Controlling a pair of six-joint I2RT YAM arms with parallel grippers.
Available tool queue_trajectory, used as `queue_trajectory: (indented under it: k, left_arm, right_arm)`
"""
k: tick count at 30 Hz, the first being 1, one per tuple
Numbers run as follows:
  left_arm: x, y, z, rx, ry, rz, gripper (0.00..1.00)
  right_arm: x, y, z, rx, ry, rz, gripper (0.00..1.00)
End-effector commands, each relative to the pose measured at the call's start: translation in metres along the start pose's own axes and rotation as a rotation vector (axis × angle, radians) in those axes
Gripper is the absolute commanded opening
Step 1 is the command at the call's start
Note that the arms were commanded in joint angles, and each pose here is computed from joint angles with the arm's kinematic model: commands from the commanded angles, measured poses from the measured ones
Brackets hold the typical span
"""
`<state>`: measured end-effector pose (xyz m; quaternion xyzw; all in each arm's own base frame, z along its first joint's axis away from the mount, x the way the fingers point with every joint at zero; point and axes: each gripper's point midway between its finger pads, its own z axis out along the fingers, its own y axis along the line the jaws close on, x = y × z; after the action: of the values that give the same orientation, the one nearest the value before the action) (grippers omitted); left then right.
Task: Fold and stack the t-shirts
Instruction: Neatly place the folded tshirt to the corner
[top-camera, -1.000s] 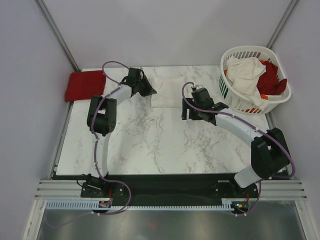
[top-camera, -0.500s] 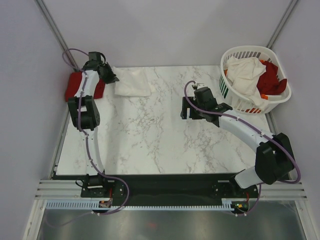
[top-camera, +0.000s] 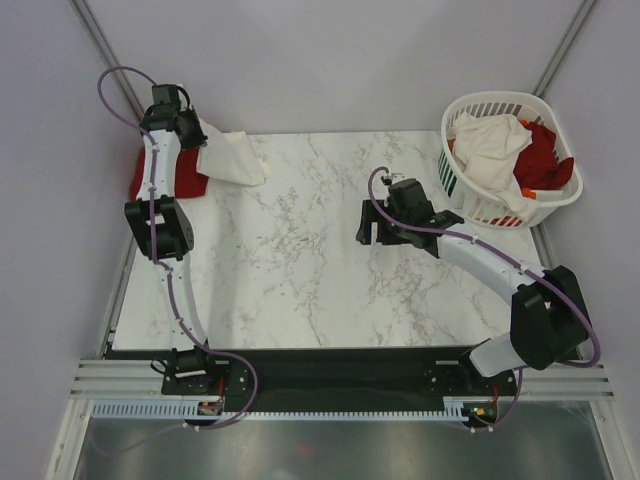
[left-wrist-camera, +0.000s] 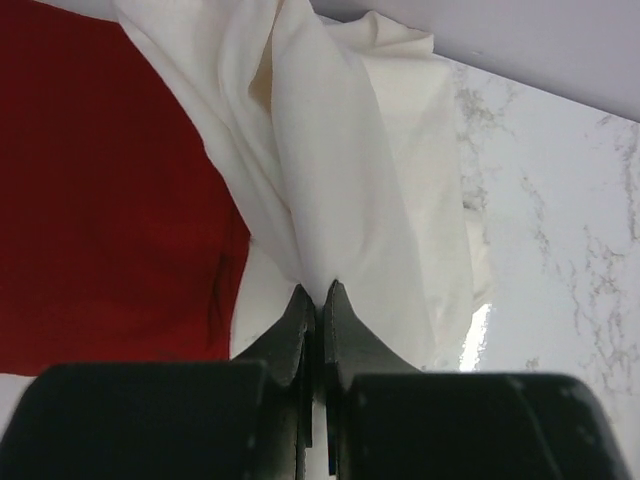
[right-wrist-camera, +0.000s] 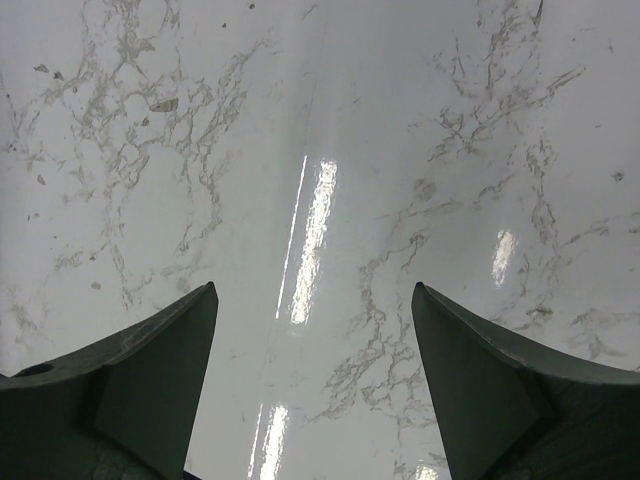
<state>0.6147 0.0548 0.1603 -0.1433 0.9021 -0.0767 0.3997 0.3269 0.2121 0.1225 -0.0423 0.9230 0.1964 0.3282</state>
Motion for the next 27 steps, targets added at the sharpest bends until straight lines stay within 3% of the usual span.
queue_trajectory:
  k: [1, 5, 19, 27]
  left_arm:
    - [-0.045, 0.032, -0.032, -0.106, -0.119, 0.117, 0.03]
    - [-0.056, 0.062, -0.037, -0.068, -0.137, 0.003, 0.02]
    - [-0.094, 0.107, -0.048, -0.096, -0.269, -0.07, 0.02]
    - [-0.086, 0.156, -0.045, -0.245, -0.266, -0.111, 0.02]
  right_arm:
    - [-0.013, 0.015, -0.007, -0.064, -0.052, 0.004, 0.87]
    - [-0.01, 0.015, -0.003, -0.067, -0.043, 0.009, 0.87]
    - [-0.004, 0.012, 0.003, -0.059, -0.03, 0.014, 0.87]
    - [0.001, 0.01, 0.009, -0.05, -0.01, 0.013, 0.87]
